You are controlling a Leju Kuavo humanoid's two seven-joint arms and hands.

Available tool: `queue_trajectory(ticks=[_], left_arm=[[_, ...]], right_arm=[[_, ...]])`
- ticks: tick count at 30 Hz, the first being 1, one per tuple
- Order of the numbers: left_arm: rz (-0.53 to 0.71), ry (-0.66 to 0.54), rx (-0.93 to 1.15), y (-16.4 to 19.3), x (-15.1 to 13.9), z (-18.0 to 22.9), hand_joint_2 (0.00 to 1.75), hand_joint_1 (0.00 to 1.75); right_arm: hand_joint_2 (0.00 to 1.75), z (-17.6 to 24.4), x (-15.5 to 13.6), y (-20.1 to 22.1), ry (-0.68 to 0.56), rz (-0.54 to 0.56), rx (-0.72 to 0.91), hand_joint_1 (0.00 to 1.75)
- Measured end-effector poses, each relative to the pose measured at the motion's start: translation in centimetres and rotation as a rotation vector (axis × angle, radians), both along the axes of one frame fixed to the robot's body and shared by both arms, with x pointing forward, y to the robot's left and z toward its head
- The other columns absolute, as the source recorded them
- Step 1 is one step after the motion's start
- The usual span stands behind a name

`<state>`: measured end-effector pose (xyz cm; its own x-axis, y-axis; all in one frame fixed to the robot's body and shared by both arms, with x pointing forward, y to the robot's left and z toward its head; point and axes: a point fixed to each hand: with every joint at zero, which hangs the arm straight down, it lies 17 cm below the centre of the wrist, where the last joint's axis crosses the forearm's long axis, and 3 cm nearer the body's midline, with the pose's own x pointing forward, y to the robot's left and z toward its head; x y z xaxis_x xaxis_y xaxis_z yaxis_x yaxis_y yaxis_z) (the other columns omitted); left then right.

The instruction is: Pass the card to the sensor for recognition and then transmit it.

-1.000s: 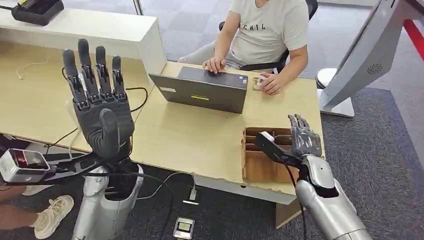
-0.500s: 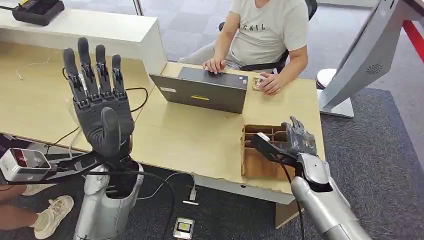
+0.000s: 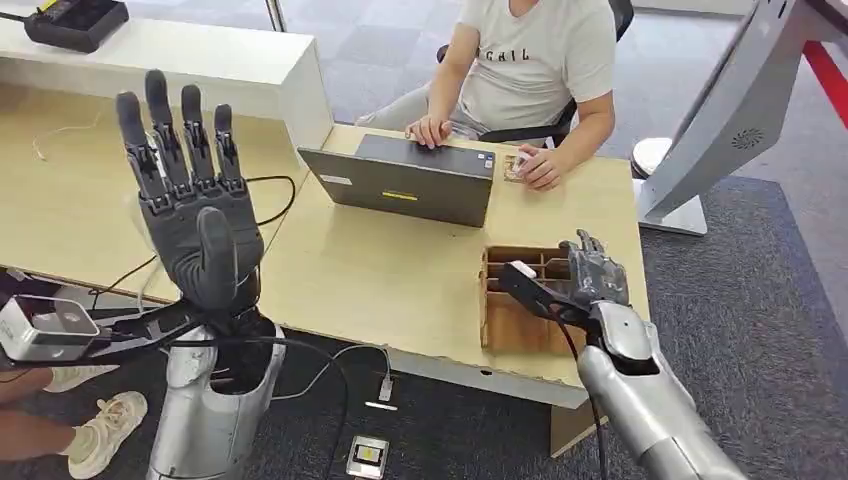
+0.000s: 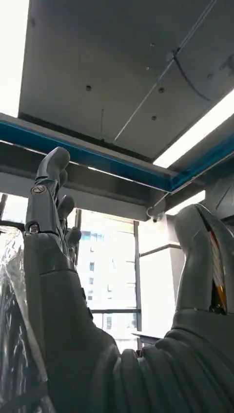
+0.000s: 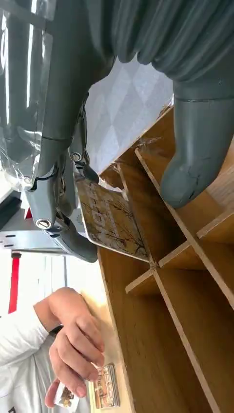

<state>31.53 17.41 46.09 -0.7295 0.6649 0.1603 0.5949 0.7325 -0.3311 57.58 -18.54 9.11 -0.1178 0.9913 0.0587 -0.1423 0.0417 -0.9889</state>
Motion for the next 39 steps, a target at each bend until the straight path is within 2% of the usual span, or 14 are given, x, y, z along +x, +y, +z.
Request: queue_trajectory(ticks=[10,11,12,13,29,30,31,32,33,34,35,36,39], left_arm=[[0.01,0.005,-0.001,0.2,0.1,-0.1,1.75,0.0],[0.011,0.007,-0.002,0.2,0.1,-0.1,1.75,0.0],[0.014,0.01,-0.004,0.2,0.1,-0.1,1.75,0.0],[0.017,0.012,-0.005,0.3,0.2,-0.2,1.75,0.0],[0.023,0.026,-0.008,0.6,0.3,-0.5,1.75,0.0],[0.024,0.027,-0.008,0.6,0.3,-0.6,1.75,0.0],[0.025,0.028,-0.008,0.6,0.3,-0.6,1.75,0.0],[0.024,0.028,-0.008,0.6,0.3,-0.6,1.75,0.0],[0.024,0.029,-0.009,0.6,0.3,-0.6,1.75,0.0],[0.024,0.03,-0.01,0.7,0.3,-0.6,1.75,0.0],[0.024,0.031,-0.01,0.7,0.4,-0.6,1.75,0.0],[0.025,0.034,-0.011,0.7,0.4,-0.6,1.75,0.0],[0.025,0.037,-0.01,0.7,0.4,-0.7,1.75,0.0]], right_arm=[[1.75,0.1,0.1,0.2,-0.004,0.002,0.015,1.75],[1.75,0.2,0.1,0.2,-0.007,0.001,0.018,1.47],[1.75,0.3,0.2,0.2,-0.011,0.0,0.022,0.21],[1.75,0.6,0.2,0.2,-0.017,0.001,0.025,0.0],[1.75,2.9,-0.3,0.4,-0.086,0.006,0.067,0.03],[1.75,2.9,-0.4,0.4,-0.086,0.006,0.068,0.14],[1.75,2.9,-0.5,0.4,-0.087,0.007,0.07,0.17],[1.75,2.9,-0.6,0.3,-0.088,0.008,0.071,0.38],[1.75,2.9,-0.6,0.3,-0.089,0.008,0.073,0.68],[1.75,3.0,-0.6,0.3,-0.09,0.008,0.075,1.5],[1.75,2.9,-0.7,0.2,-0.089,0.007,0.076,1.55],[1.75,2.9,-0.8,0.1,-0.088,0.005,0.076,1.75],[1.75,2.9,-0.9,-0.1,-0.089,0.005,0.076,1.75]])
